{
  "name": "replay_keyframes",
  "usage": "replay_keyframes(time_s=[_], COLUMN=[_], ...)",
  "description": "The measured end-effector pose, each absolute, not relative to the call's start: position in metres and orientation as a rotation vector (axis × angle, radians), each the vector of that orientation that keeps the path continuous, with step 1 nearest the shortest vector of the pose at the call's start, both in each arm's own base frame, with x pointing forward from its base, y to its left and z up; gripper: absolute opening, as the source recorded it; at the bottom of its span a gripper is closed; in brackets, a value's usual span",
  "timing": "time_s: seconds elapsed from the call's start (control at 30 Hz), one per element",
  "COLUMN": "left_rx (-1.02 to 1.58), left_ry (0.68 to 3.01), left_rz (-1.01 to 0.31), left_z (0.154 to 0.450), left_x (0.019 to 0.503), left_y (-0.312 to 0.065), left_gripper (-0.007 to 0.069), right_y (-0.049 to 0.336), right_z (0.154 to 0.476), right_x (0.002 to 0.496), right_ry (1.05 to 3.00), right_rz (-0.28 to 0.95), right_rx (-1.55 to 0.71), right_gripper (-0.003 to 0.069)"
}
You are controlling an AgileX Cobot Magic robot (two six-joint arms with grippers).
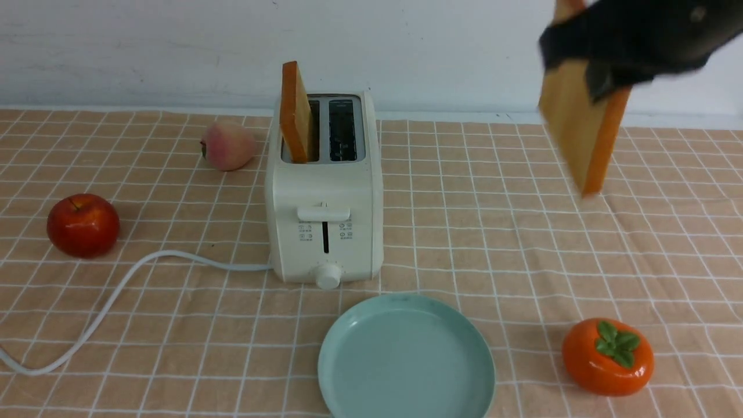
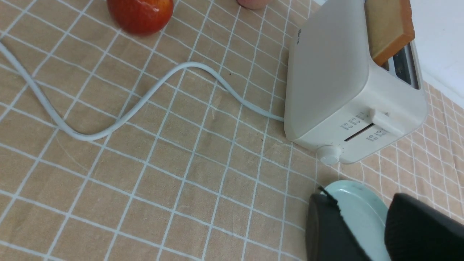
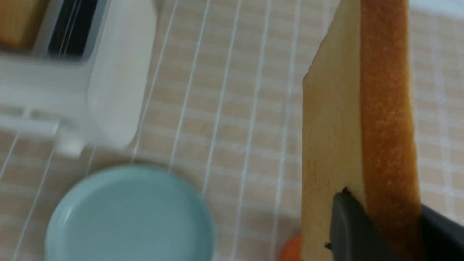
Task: Take toasted bread from bread machine on light coffee tablecloth place on plate.
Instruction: 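Place the held slice of bread on top of the slice on the plate with the right gripper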
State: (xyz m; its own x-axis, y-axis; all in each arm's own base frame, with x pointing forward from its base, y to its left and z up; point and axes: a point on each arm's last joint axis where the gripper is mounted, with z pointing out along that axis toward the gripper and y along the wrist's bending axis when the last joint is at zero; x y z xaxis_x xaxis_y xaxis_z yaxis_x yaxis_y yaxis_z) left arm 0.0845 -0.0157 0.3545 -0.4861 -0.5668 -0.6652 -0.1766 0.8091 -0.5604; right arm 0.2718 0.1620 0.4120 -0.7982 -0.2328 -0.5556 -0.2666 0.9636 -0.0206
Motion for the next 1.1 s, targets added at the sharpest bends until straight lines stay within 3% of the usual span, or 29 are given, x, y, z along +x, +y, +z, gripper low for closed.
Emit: replay_keyframes(time_s=[0.27,0.47,0.67,0.83,0.9,1.1], left_rx=[-0.55,-0.55,-0.551,-0.553,-0.553,-0.536], left_ry=[2.061,2.063,2.066,2.071,2.071,2.034], left_rz=[-0.528,-0.528,-0.526,-0.524,-0.524,-0.539], left_z=[0.354,0.354,0.354,0.354,0.354,0.357], left_x=[0.084,0.084,0.084,0.084,0.084,0.086], left_y=[-0.016,-0.016,-0.016,-0.016,-0.016,-0.016], left_gripper=[0.0239,0.0239,0.0239,0.0239,0.0239,0.0239], right_y=[0.21,0.232,0.237,0.232,0.225,0.2], right_z=[0.311,0.276,0.257,0.255,0.258,0.304], right_x=[0.276,0.289,0.296,0.299,0.299,0.283], right_ry=[2.731,2.761,2.808,2.82,2.809,2.684], right_rz=[0.554,0.723,0.718,0.628,0.537,0.376], right_rx=[-0.481,-0.466,-0.421,-0.394,-0.407,-0.495], right_gripper=[0.0106,0.0106,0.0108,0.0208,0.0346,0.0594])
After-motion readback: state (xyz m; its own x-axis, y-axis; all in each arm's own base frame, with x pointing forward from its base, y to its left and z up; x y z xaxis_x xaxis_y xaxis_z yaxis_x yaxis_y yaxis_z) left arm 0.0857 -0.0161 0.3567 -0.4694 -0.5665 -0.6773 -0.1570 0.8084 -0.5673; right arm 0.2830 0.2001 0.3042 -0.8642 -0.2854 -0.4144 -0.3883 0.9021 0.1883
